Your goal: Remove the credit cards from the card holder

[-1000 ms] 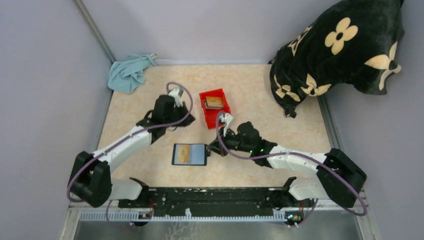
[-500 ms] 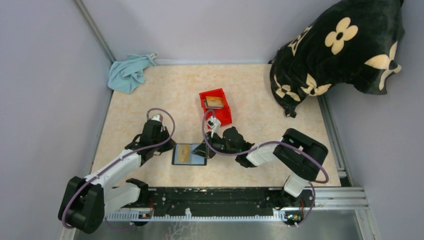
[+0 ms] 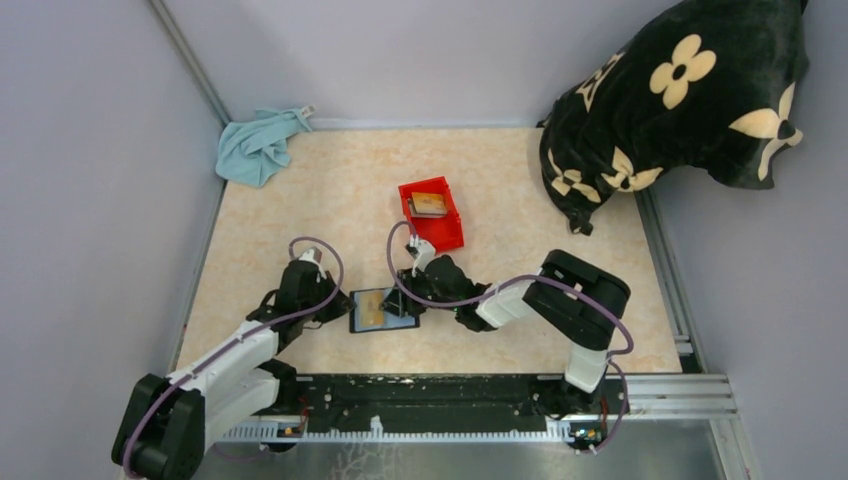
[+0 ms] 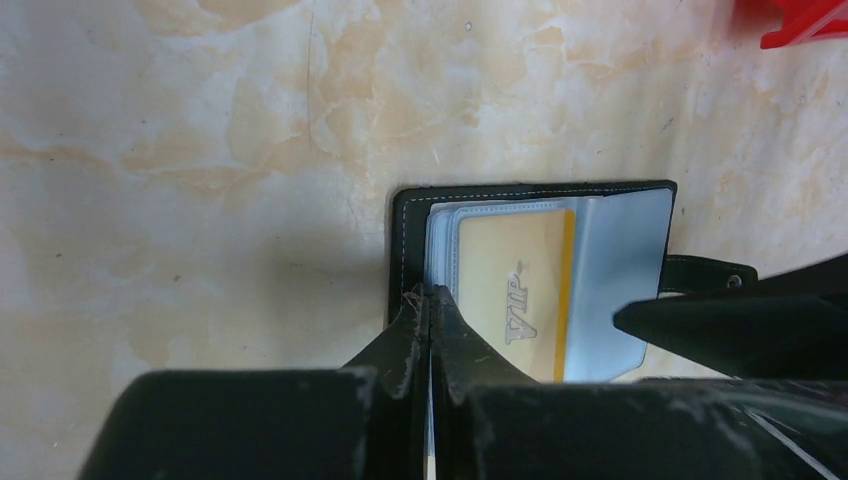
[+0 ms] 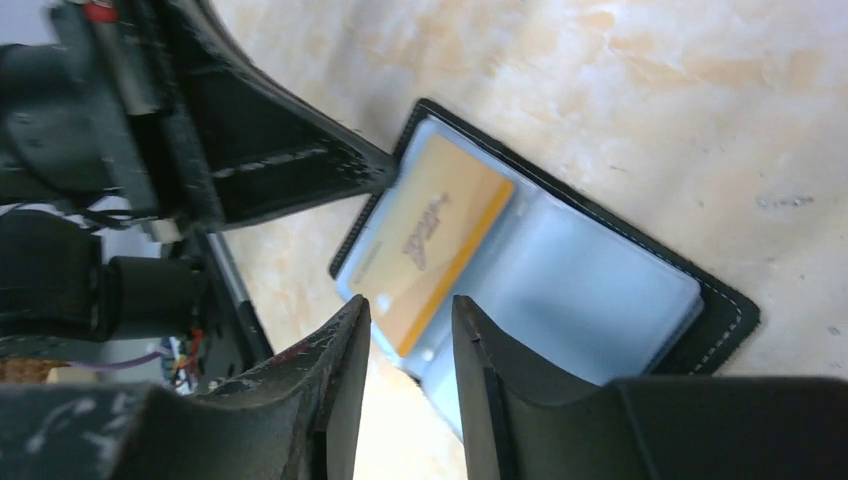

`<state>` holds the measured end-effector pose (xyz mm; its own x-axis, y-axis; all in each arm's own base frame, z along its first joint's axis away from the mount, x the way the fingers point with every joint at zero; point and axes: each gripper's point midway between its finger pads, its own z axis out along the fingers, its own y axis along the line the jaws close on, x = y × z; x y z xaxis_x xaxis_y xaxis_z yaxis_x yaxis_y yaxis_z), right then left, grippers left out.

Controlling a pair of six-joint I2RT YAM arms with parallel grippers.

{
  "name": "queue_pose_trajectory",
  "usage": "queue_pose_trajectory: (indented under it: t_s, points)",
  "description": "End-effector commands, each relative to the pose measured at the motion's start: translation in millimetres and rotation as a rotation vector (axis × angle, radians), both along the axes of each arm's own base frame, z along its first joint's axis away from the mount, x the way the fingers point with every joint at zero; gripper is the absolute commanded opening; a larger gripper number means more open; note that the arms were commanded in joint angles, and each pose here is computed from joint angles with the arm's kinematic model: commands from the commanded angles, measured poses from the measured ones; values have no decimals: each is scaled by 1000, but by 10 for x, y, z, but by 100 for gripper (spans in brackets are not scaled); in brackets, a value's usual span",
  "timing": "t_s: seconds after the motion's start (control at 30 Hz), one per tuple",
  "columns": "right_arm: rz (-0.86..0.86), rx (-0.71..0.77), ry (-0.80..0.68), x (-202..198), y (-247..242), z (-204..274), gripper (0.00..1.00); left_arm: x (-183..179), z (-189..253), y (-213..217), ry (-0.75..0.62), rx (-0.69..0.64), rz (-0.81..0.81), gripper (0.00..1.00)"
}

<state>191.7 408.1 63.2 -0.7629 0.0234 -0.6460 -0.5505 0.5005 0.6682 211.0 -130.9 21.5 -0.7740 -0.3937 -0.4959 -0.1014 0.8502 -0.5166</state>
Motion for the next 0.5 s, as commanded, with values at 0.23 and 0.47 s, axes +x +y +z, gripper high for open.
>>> queue_pose_trajectory:
  t_s: [0.23,0.47]
  points:
    - [-1,-12,14,55,140,-153,36,-257,-197,23,82,-1,-26,0]
    - [28,-8,48,-1,182,-281,33,-260,-212,19,87,-1,-27,0]
